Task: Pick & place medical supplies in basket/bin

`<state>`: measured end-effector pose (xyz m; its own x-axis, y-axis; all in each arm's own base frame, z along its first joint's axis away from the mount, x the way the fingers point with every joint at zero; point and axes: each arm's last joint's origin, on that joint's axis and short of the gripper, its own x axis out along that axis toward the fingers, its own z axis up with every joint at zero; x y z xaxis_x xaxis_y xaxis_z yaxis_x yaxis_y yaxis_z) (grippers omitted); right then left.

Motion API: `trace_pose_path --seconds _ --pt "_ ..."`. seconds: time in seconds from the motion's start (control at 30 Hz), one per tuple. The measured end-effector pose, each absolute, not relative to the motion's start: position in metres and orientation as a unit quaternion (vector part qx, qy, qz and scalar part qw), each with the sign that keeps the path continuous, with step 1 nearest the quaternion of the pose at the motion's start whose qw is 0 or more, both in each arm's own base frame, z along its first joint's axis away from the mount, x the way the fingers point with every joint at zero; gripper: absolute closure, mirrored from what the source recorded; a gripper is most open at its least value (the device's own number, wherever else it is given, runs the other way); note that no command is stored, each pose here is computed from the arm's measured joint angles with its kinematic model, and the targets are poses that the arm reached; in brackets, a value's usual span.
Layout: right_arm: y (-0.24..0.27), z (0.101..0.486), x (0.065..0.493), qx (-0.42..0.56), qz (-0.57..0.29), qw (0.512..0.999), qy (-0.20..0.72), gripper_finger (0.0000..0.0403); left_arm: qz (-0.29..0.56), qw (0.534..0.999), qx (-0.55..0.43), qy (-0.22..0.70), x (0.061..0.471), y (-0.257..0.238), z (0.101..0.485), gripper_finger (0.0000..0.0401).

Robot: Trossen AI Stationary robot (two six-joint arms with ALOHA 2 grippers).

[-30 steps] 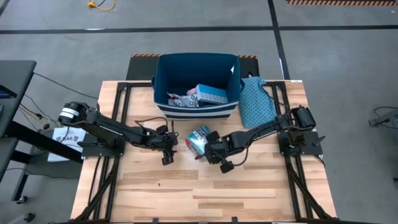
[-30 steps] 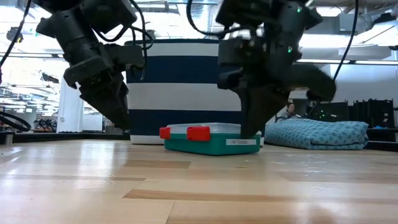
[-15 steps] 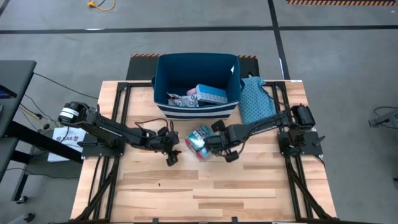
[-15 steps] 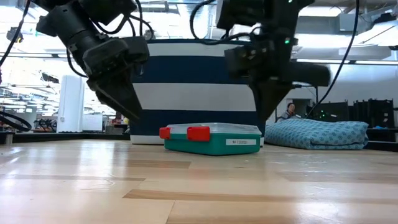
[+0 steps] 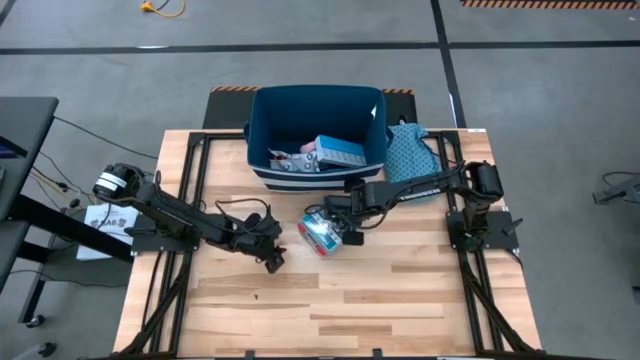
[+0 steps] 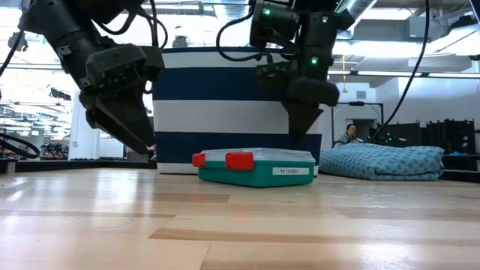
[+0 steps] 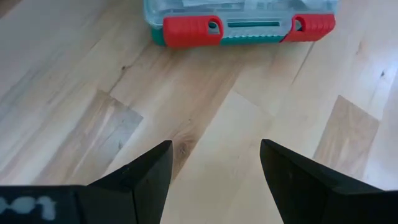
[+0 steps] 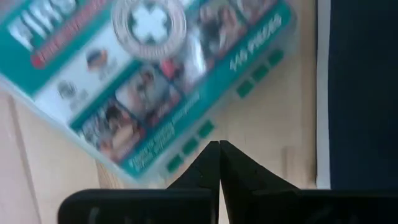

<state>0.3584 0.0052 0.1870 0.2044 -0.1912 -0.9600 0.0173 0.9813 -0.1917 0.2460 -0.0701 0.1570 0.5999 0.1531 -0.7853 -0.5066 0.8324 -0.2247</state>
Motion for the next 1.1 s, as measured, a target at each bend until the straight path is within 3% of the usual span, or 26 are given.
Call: trace_pose_path --seconds 0.2,0.53,0.7,0.87,1.1 --pt "0.004 0.187 0.364 -0.064 -0.060 0.795 0.601 0.0403 0.180 0.872 -0.192 0.413 0.245 -0.070 0.157 0.0170" --pt "-0.001 0.170 0.370 -0.084 -0.054 0.783 0.613 0.0403 0.172 0.867 -0.193 0.426 0.244 -0.070 0.156 0.0170" --pt "0.008 0.144 0.373 -0.090 -0.033 0.763 0.639 0.0403 0.176 0.848 -0.240 0.439 0.247 -0.072 0.147 0.0170" --pt "0.019 0.140 0.375 -0.095 -0.018 0.763 0.639 0.0403 0.186 0.813 -0.319 0.451 0.253 -0.078 0.133 0.0170" --pt "0.023 0.140 0.375 -0.099 -0.014 0.765 0.637 0.0403 0.217 0.803 -0.366 0.416 0.254 -0.084 0.133 0.0170"
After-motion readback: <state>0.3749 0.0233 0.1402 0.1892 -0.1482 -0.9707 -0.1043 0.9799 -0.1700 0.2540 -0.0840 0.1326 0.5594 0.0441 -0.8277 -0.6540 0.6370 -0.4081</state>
